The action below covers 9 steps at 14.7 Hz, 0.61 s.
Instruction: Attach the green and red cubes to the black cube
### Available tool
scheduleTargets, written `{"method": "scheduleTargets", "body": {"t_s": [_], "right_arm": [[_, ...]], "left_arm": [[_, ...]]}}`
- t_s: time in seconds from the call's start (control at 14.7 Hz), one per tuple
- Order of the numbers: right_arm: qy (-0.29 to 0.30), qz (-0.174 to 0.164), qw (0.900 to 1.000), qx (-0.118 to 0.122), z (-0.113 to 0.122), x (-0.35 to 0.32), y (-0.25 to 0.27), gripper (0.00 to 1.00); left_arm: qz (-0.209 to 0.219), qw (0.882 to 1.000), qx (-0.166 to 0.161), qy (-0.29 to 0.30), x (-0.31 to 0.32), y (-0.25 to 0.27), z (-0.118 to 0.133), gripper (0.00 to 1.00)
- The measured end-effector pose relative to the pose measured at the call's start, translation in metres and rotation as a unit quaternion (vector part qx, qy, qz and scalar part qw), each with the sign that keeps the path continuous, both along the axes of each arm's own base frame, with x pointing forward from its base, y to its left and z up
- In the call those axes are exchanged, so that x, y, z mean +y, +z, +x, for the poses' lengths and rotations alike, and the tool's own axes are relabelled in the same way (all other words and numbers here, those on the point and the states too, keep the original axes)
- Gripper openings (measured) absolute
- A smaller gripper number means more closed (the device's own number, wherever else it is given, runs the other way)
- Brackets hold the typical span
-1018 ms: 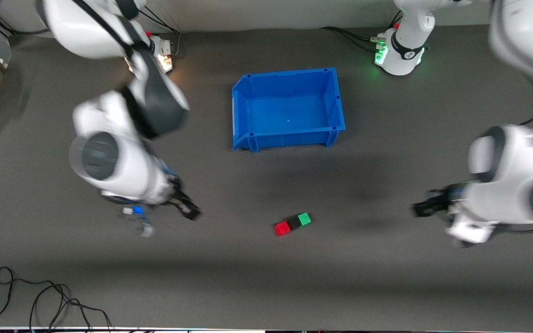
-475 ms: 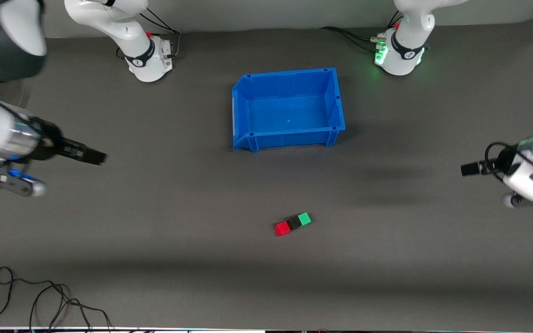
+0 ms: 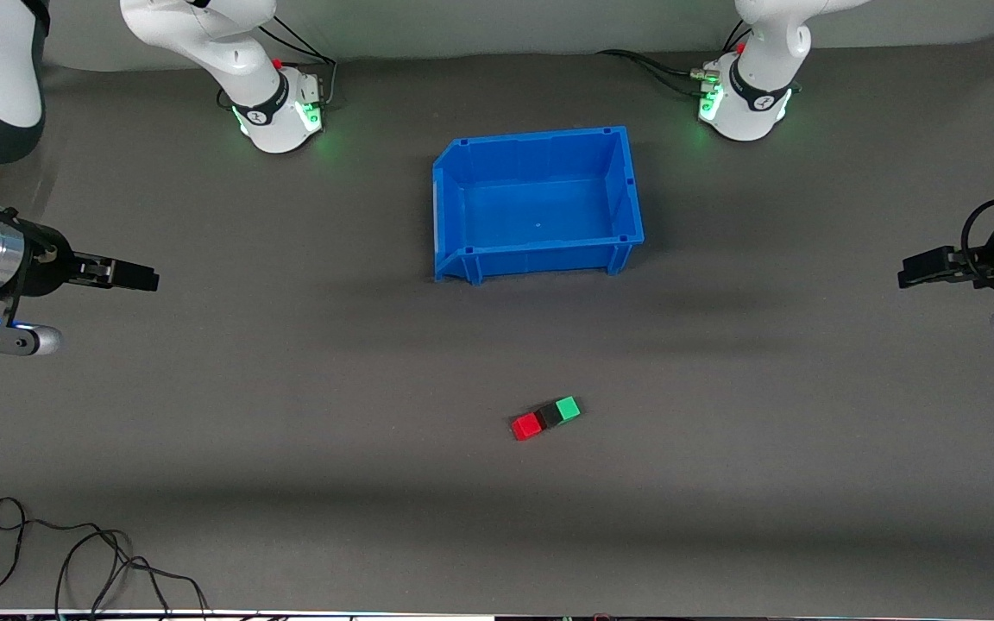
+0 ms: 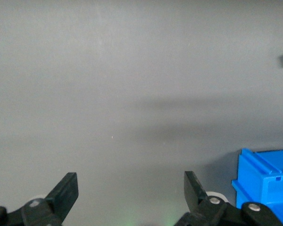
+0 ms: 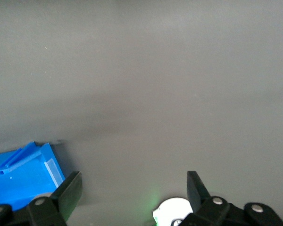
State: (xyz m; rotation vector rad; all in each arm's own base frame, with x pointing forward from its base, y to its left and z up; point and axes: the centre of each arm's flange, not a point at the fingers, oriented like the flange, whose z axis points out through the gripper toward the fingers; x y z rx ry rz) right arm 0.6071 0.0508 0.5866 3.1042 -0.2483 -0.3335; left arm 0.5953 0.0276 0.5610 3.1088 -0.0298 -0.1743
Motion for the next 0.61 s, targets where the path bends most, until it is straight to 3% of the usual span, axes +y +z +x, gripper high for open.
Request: {"method": "scheduleTargets", "body": {"t_s": [0.2,0.41,0.61], "right_arm": [[0.0,0.011,1.0,-0.029,-0.019,-0.007,-0.002,0.99],[0.001,0.015,0.999,-0.033,-0.031,-0.009,0.001,0.99],[0.002,0.016,0.999,-0.035,-0.031,-0.009,-0.001,0.99]], "left_arm": [[0.004,1.0,-0.021,-0.002,-0.004,0.01,-0.007,1.0],[0.014,0.999,-0.04,-0.002,-0.01,0.015,-0.032,1.0],[0.017,0.999,-0.05,-0.002,-0.011,0.027,-0.04,1.0]]}}
